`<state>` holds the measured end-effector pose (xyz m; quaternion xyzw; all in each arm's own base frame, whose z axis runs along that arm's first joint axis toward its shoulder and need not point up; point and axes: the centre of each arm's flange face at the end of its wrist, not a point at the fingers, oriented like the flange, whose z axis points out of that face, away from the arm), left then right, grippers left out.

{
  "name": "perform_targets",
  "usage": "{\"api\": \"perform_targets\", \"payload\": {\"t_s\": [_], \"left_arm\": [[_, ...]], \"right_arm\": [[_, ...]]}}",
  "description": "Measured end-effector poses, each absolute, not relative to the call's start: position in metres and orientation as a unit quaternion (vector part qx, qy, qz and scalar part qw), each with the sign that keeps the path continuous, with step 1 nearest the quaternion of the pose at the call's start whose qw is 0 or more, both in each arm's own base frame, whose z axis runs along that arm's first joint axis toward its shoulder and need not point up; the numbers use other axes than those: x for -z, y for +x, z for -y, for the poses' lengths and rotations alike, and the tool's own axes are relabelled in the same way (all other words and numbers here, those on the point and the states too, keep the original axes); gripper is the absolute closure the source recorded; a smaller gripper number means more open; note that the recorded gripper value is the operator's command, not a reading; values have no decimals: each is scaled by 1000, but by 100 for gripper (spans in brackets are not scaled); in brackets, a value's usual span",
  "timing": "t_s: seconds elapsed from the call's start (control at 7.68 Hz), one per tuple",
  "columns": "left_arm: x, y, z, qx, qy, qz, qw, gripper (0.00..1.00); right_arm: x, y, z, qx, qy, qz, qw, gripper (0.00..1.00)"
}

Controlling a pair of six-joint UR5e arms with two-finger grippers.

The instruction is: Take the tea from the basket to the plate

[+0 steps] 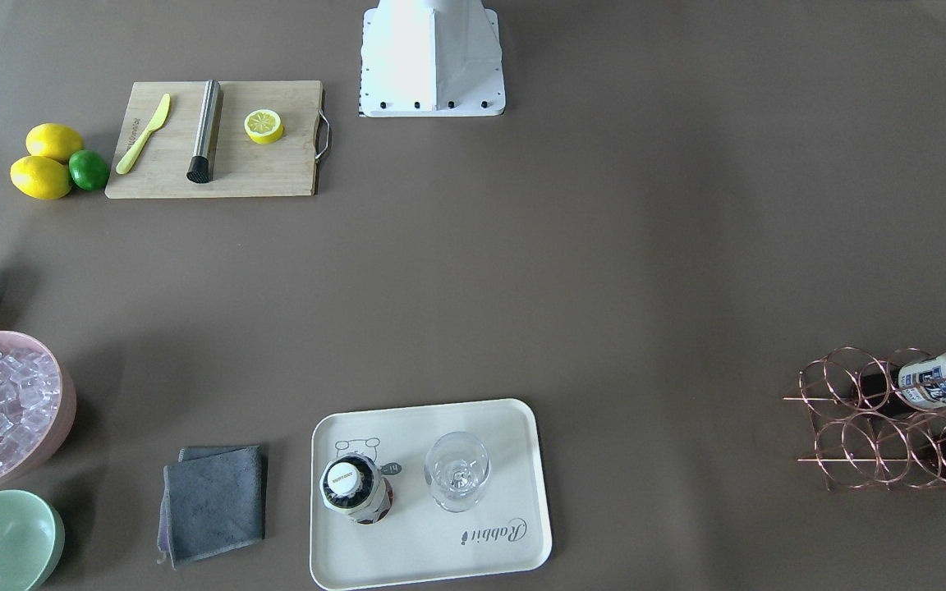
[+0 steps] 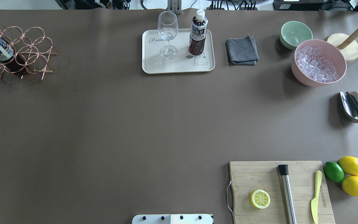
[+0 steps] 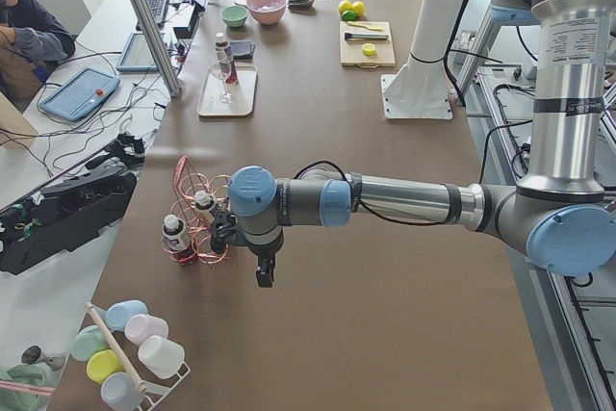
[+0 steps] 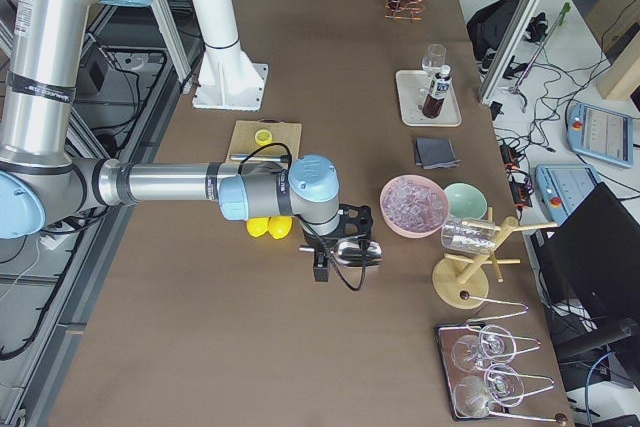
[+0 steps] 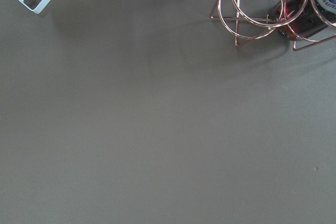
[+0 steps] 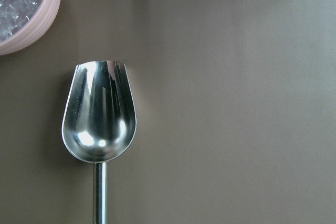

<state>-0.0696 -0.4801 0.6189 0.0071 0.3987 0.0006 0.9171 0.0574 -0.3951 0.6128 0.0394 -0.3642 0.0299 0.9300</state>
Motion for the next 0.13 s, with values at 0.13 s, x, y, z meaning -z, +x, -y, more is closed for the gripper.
{"api": "perform_targets", "payload": {"t_s": [0.13], "left_arm": [[-619,-70,480,0,7,-399,917,2]], "right_arm": [[-613,57,395,-30,39,364,930,0]]}}
